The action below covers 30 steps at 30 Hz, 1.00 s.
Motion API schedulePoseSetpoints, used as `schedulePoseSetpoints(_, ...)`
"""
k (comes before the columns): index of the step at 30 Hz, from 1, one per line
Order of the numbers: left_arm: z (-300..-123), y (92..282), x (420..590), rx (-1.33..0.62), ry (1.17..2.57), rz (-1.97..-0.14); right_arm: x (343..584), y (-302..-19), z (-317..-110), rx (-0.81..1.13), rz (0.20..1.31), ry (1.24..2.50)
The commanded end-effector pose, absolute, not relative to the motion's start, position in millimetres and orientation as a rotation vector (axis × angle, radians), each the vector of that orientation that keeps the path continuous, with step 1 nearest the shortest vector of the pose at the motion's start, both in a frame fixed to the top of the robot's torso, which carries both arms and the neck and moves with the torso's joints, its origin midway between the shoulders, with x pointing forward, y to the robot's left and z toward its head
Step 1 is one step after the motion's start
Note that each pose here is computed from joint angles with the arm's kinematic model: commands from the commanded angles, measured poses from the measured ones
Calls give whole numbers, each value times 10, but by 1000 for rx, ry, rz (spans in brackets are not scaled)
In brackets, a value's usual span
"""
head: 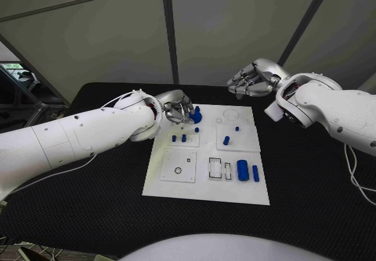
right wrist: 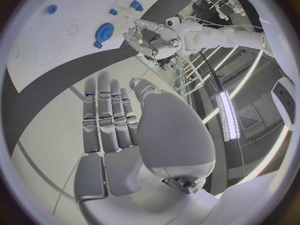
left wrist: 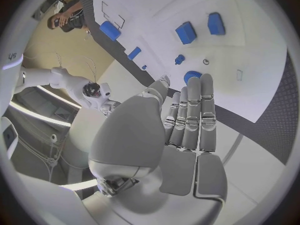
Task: Assemble the parts on the task board
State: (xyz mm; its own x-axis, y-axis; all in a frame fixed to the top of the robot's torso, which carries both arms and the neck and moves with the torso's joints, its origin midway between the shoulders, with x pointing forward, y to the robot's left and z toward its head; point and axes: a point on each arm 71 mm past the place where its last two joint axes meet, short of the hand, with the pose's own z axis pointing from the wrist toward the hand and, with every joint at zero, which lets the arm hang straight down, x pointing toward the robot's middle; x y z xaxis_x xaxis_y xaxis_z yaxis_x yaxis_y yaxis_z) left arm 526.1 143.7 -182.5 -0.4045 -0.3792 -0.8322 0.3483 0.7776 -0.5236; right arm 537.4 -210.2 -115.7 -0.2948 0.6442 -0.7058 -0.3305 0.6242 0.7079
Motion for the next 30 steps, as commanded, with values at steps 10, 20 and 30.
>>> schedulePoseSetpoints(10, -1915, 1155, 5216, 408, 1705, -737, 5369, -2062, -1141, 255, 989, 1599)
schedulePoseSetpoints(20, -1981, 1083, 5264, 437, 1732, -683, 5368, -2046, -1141, 253, 992, 1600)
schedulePoseSetpoints(30, -2045, 1065, 5303, 436, 1776, -649, 5369, -2030, -1142, 251, 995, 1601)
